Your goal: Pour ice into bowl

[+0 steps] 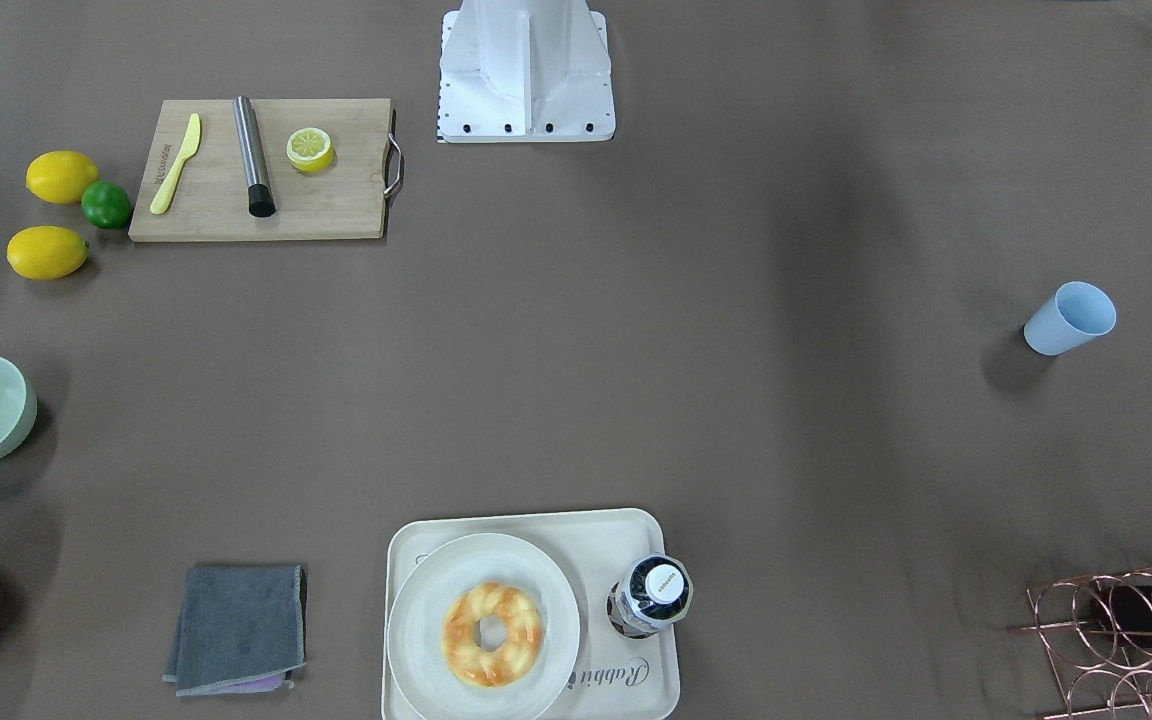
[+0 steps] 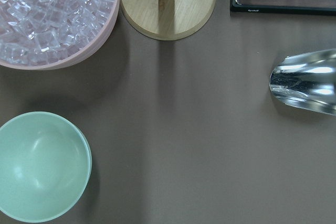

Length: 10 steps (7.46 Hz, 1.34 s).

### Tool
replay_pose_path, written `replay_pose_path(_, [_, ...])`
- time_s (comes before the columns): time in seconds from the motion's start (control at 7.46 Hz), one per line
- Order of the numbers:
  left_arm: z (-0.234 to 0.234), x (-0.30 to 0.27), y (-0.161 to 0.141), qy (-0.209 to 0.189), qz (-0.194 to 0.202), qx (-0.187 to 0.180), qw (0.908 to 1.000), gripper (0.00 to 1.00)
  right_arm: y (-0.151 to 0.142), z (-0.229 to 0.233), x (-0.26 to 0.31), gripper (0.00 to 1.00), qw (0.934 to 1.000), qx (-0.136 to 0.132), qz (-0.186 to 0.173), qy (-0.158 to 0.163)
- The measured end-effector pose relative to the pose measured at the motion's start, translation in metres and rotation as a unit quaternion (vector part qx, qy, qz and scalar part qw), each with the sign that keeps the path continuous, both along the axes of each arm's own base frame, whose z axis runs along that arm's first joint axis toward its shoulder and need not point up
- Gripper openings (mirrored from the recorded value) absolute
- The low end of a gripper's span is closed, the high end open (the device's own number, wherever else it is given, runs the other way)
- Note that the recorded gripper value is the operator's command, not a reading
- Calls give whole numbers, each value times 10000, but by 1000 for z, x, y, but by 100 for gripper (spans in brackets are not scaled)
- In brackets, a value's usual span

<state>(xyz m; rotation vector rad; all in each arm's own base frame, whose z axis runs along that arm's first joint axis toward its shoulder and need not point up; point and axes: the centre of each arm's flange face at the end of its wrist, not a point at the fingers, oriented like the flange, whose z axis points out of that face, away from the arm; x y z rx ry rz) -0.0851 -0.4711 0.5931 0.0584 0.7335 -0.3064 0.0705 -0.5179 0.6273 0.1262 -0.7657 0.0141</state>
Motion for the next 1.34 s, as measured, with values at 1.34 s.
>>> replay_pose_path(1.34, [-77, 164, -32, -774, -2553, -988, 9587, 94, -46, -17, -108, 99, 9984, -326, -458, -29])
